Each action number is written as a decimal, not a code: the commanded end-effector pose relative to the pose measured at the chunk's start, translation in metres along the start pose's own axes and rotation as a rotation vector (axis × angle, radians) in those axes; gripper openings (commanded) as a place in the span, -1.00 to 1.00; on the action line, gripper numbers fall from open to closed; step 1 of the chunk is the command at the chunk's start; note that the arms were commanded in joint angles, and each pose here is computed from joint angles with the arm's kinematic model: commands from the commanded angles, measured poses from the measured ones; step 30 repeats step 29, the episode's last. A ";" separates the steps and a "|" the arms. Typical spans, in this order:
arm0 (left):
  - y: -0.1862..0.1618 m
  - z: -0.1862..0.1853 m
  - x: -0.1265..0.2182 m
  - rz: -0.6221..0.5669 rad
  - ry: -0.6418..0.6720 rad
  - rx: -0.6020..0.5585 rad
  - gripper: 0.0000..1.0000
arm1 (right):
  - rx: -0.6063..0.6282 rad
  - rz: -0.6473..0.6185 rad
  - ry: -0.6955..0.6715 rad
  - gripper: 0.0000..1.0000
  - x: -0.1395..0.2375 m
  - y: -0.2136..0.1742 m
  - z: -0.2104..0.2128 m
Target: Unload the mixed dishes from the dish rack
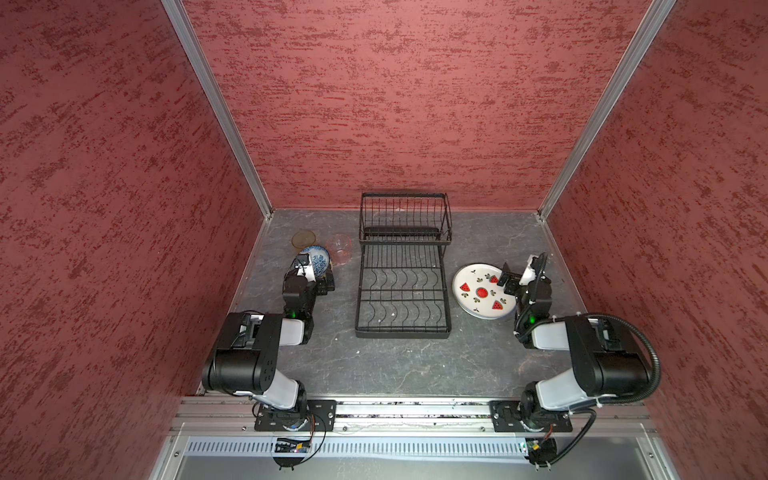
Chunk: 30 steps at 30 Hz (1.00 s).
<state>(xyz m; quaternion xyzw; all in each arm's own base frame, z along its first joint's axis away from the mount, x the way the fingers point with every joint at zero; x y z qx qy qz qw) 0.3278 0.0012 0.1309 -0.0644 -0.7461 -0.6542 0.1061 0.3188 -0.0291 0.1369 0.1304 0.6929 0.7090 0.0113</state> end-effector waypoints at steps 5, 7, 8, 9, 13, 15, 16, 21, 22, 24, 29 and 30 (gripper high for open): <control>0.003 0.006 -0.004 0.001 0.020 0.035 0.99 | 0.021 -0.062 0.026 0.98 0.004 0.004 0.003; 0.003 0.006 -0.004 0.001 0.020 0.035 0.99 | 0.002 -0.071 -0.011 0.98 0.007 0.004 -0.002; 0.003 0.006 -0.004 0.000 0.020 0.035 0.99 | -0.003 -0.077 -0.025 0.98 0.008 0.005 -0.003; 0.003 0.005 -0.004 0.000 0.019 0.035 0.99 | -0.007 -0.081 -0.030 0.98 0.008 0.005 -0.004; 0.003 0.005 -0.004 0.001 0.020 0.036 0.99 | -0.010 -0.071 -0.042 0.98 0.006 0.005 -0.004; 0.003 0.005 -0.004 0.001 0.019 0.036 0.99 | -0.010 -0.070 -0.040 0.98 0.006 0.005 -0.004; 0.003 0.005 -0.004 0.001 0.019 0.035 0.99 | -0.010 -0.070 -0.040 0.98 0.005 0.005 -0.004; 0.003 0.005 -0.004 0.003 0.020 0.035 0.99 | -0.009 -0.070 -0.040 0.98 0.005 0.005 -0.004; 0.003 0.006 -0.004 0.001 0.020 0.036 0.99 | -0.008 -0.068 -0.039 0.98 0.005 0.005 -0.004; 0.002 0.005 -0.004 0.004 0.019 0.035 0.99 | -0.009 -0.071 -0.040 0.98 0.005 0.005 -0.004; 0.003 0.007 -0.006 0.011 0.004 0.041 0.99 | -0.009 -0.068 -0.040 0.98 0.006 0.005 -0.004; 0.003 0.007 -0.006 0.011 0.004 0.041 0.99 | -0.009 -0.068 -0.040 0.98 0.006 0.005 -0.004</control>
Point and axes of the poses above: each gripper's point midway between its finger pads, its own x axis back along the fingers, its own z axis along the line the jaws close on, y = z × x, the point moved 7 cm from there along x, back along the fingers, and after that the axes turned 5 degrees about x, right-handed, at the moved point
